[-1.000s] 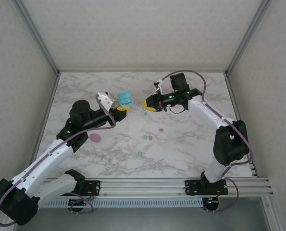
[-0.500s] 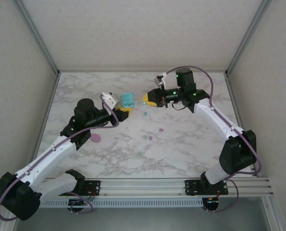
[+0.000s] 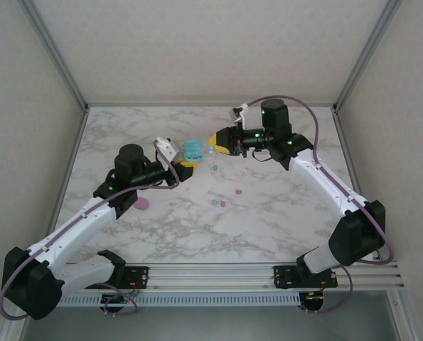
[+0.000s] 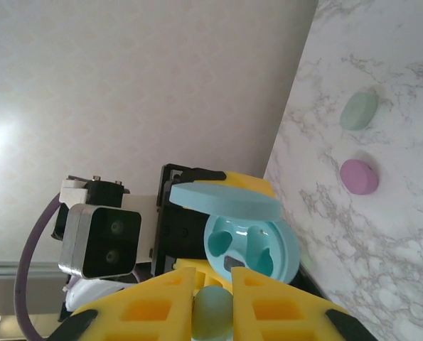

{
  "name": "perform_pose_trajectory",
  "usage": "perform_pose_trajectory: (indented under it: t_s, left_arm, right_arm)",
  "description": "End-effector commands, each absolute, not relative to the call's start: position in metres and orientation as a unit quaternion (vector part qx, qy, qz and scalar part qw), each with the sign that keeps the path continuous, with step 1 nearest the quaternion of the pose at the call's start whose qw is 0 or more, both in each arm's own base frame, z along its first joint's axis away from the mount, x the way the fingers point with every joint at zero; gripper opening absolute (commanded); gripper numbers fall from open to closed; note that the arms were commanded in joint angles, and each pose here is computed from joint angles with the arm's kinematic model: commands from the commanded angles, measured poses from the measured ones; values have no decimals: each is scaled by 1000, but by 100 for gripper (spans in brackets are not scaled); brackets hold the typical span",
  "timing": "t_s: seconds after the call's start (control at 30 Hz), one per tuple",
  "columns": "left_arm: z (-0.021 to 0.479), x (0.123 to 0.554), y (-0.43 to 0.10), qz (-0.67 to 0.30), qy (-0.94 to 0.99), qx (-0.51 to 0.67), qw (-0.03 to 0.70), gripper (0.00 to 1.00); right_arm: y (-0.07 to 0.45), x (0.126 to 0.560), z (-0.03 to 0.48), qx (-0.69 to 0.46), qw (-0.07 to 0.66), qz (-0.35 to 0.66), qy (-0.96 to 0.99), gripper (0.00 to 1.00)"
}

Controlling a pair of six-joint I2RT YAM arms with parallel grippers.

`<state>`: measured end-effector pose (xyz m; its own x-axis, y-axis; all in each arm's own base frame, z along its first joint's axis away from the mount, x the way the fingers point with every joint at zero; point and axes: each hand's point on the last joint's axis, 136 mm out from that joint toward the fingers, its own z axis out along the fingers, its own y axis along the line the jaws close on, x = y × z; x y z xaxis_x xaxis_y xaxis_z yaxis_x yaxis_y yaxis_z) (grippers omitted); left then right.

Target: Insert wireless bluetooth earbuds into charging case

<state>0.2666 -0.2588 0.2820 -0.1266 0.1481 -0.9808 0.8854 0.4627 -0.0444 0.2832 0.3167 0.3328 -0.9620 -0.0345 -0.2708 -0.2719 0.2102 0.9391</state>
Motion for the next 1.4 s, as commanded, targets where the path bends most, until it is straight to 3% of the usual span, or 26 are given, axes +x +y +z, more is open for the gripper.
perform_pose_trajectory:
  t_s: [0.0,1.37]
  left_arm:
    - [310,266,-265,-350,632,403,562,29]
    - [334,252,-279,-402,593,418,559,29]
  right_arm:
    - [323,277,347,-108,110,631,760,18]
    - [331,269,340,-162,195,572,780,19]
